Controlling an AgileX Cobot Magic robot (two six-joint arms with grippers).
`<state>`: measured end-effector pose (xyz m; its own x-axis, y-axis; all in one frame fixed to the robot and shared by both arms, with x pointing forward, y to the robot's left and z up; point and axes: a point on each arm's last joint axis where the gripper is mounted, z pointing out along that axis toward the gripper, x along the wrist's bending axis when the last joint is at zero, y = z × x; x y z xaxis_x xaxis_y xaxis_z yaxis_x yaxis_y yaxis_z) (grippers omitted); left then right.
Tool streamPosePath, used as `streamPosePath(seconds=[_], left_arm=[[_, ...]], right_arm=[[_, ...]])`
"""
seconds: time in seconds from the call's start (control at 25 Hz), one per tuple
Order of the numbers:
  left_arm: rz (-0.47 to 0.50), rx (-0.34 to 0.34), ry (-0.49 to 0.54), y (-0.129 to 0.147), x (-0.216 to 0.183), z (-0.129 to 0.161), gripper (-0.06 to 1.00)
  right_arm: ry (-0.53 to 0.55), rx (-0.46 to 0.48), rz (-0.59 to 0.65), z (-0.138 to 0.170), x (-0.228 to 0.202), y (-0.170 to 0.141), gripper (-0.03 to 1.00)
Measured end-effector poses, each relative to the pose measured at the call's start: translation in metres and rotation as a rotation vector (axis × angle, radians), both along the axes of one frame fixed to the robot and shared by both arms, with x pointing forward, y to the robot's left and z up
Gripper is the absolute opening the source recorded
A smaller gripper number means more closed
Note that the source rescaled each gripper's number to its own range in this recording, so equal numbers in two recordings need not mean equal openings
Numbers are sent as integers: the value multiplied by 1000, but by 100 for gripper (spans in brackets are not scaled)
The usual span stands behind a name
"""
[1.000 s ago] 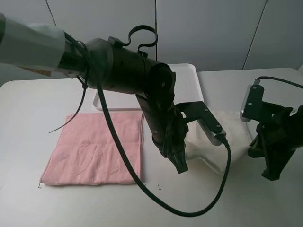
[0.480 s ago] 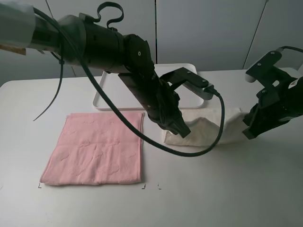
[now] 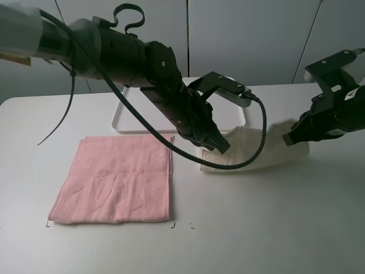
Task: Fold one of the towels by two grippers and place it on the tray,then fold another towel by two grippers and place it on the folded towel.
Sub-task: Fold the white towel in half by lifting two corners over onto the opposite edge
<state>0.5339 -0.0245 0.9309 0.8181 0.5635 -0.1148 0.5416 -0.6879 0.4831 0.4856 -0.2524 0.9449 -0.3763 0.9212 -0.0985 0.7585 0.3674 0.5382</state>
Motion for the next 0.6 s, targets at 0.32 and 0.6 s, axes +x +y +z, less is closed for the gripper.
streamPosePath(seconds=[0.32,0.6], left_arm=[[63,51,-14,4,5,-7,1],[149,68,-29,8,9,-7,5]], right_arm=[[28,24,-72,-24,11,0,0],[-78,36,-91,-21,20,0,23]])
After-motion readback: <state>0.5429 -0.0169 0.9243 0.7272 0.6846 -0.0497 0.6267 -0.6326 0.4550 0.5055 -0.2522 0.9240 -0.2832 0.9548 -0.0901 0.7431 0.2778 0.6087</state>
